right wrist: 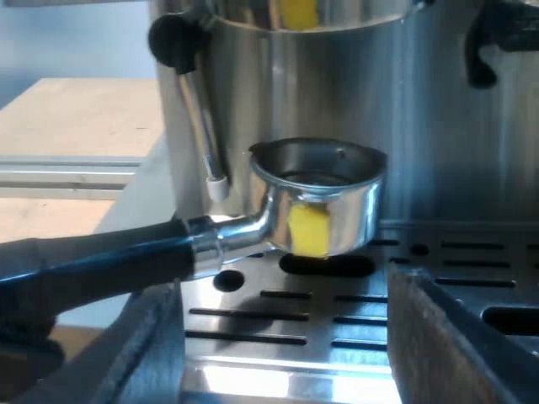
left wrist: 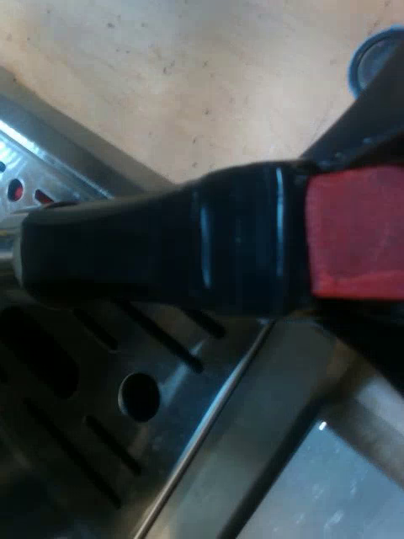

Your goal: Put the handle in the coffee machine

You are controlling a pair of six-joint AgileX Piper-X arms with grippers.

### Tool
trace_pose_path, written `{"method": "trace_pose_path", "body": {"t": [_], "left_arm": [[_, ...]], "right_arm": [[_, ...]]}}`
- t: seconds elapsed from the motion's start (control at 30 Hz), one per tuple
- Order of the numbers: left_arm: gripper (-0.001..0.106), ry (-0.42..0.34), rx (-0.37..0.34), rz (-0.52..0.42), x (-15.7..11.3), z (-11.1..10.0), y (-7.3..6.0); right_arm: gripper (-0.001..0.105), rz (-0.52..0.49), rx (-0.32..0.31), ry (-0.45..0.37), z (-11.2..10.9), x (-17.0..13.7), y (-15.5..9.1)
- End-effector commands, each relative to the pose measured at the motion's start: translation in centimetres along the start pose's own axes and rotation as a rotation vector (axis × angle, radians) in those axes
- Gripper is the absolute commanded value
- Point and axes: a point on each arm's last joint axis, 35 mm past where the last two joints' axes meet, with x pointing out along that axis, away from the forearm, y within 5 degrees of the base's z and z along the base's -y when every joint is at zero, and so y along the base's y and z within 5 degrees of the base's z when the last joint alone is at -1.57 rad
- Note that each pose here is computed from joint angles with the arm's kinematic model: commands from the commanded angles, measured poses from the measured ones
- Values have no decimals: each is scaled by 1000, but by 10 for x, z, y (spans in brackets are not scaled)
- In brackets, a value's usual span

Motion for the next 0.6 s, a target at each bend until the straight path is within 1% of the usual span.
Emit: {"method": "trace_pose_path", "body": {"t": [0.03, 0.1, 0.17, 0.37, 0.4, 0.43, 0.47, 0.53, 0.6], "left_arm": [[0, -75, 63, -9, -3, 12, 2], [0, -76, 62, -12, -3, 14, 4], [0, -74, 60, -13, -1, 15, 6], [0, -71, 56, -15, 0, 16, 8], [0, -75, 62, -12, 0, 17, 9], [0, -80, 68, -9, 0, 17, 9], [0, -80, 68, -9, 0, 17, 9], [0, -81, 70, -8, 0, 18, 9], [0, -81, 69, -8, 0, 17, 9]], "right_arm": [[55, -23, 11, 0, 3, 9, -4], [55, -30, 32, -3, 4, 13, -6], [55, -10, 54, -6, 7, 18, -7], [55, 13, 73, -1, 7, 26, -9], [55, 7, 68, 2, 5, 29, -9], [55, -10, 10, -3, -3, 39, -5], [55, -9, 6, -13, -3, 40, -4], [55, 1, -27, -43, -3, 43, 1], [55, 0, -22, -63, -2, 44, 3]]}}
